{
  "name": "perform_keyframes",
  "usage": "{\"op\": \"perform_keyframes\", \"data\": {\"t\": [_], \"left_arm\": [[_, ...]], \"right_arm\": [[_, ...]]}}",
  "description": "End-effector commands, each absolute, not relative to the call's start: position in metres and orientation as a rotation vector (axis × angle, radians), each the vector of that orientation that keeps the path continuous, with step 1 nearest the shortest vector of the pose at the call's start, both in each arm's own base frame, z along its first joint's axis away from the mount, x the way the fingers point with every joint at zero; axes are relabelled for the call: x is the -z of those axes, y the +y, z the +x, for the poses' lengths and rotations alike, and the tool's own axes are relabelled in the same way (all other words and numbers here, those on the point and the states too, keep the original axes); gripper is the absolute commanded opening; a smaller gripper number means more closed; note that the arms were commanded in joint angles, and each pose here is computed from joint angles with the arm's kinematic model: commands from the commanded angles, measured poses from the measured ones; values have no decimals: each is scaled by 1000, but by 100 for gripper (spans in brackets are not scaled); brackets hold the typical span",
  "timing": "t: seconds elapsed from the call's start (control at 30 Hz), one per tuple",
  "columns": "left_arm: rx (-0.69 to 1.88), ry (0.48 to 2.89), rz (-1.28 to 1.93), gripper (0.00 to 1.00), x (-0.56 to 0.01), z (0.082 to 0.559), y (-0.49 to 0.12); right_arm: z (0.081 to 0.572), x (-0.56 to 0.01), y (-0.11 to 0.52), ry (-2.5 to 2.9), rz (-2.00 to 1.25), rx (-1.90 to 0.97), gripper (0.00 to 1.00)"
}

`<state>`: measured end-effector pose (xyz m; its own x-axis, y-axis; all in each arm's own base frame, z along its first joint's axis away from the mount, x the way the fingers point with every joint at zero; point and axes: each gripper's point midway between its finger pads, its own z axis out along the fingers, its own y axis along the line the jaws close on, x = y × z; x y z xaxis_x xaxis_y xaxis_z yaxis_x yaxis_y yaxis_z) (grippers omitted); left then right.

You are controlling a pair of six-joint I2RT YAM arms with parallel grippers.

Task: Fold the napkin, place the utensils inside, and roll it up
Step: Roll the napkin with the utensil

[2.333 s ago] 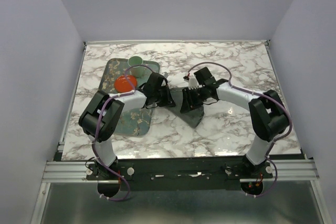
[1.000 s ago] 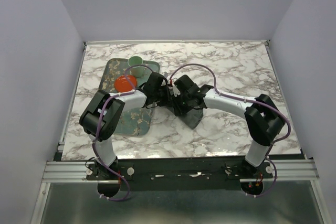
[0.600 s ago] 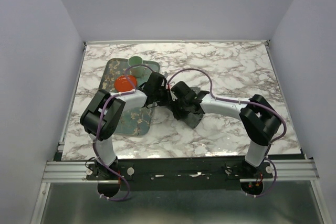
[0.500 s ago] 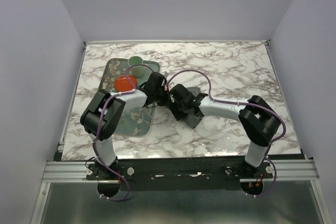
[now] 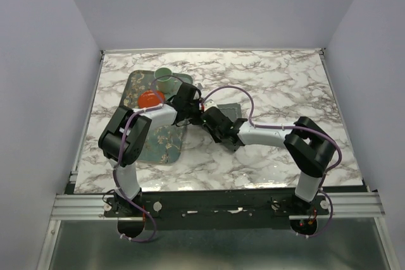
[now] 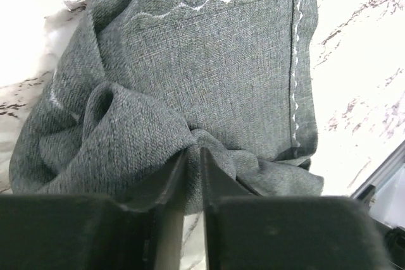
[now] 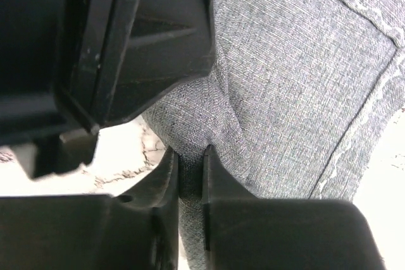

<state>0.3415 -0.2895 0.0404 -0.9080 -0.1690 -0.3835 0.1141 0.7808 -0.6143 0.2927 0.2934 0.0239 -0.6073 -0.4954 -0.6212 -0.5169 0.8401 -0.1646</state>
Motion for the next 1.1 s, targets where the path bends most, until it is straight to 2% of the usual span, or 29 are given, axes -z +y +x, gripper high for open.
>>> {"op": "perform_keyframes", "data": {"t": [0.0,0.13,0.23,0.5,0.8,1.07], "left_arm": [[910,2604,-34,27,-45,346,-279],[925,2571,-30,32,-66,360,-276],[905,2539,-33,35,-80,370,-268],[889,2463,2,36,-113,376,-259],[885,2442,81,36,-127,356,-261],[899,2480,163,35,-107,339,-291]], "right_arm": [[248,37,266,2575,-785,-57,11],[239,36,280,2644,-752,-242,3],[234,33,289,2685,-719,-380,1],[221,28,298,2770,-675,-736,1],[235,7,300,2795,-552,-1165,1],[239,13,288,2840,-411,-1276,1]]}}
